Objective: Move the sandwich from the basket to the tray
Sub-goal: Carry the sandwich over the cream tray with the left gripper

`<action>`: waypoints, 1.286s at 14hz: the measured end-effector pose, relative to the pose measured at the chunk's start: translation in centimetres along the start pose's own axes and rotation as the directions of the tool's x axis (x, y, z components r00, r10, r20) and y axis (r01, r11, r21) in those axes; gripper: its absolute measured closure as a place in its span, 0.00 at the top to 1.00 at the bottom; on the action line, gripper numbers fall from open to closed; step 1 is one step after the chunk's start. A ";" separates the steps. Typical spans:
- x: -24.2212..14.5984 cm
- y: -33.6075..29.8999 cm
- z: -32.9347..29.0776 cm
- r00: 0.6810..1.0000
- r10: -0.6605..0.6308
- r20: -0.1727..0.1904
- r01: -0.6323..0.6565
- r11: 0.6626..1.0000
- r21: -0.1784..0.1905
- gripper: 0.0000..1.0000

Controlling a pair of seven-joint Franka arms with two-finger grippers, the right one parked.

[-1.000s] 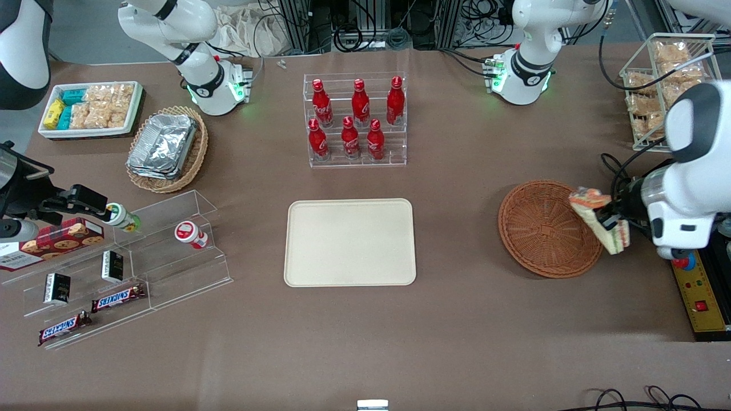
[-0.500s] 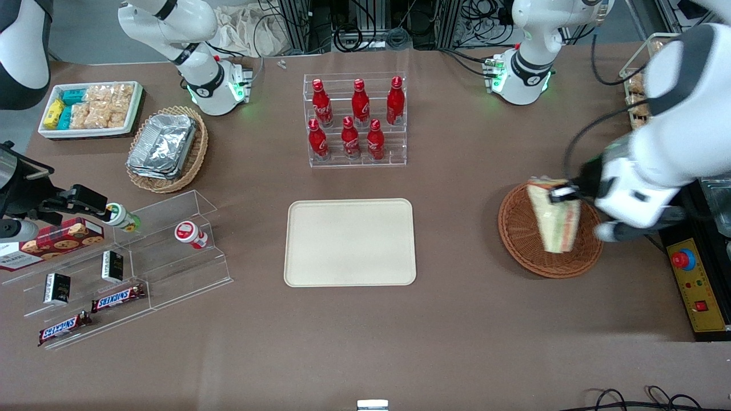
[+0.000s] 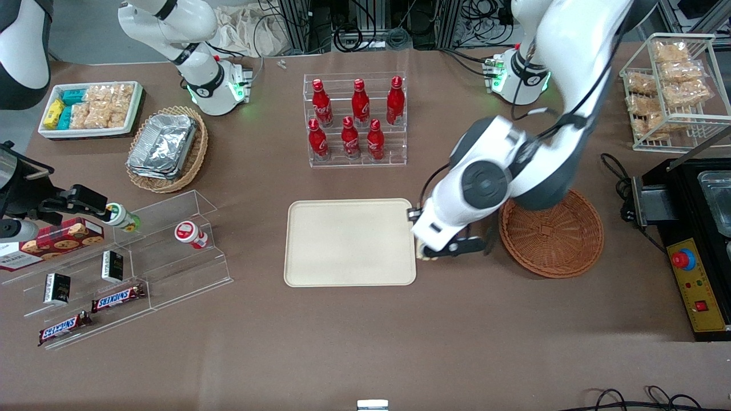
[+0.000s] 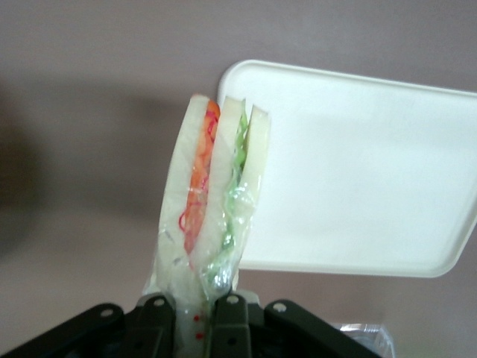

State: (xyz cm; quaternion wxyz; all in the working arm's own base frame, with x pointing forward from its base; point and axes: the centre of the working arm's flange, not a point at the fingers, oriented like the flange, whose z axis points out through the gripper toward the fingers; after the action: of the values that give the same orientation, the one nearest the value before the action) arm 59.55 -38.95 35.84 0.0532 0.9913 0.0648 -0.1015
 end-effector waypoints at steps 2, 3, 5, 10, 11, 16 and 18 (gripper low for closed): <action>0.6 1.7 5.8 1.000 -0.014 -0.018 0.014 1.000 0.019 0.19; 0.6 2.3 8.0 0.999 -0.025 -0.033 0.026 0.999 0.040 0.19; 0.6 2.8 10.7 0.998 -0.039 -0.040 0.042 0.997 0.066 0.19; -0.1 3.9 11.8 0.999 -0.024 -0.046 0.026 0.998 0.062 0.19; -0.1 3.9 11.9 0.999 -0.023 -0.045 0.026 0.998 0.063 0.19; 0.1 3.7 12.6 0.999 -0.020 -0.046 0.024 0.997 0.073 0.33; 0.1 3.7 12.7 0.999 -0.016 -0.051 0.020 0.997 0.076 0.52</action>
State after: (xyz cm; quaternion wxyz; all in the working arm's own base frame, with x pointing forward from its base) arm 57.74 -44.09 23.77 0.0125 0.9942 0.0712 -0.0792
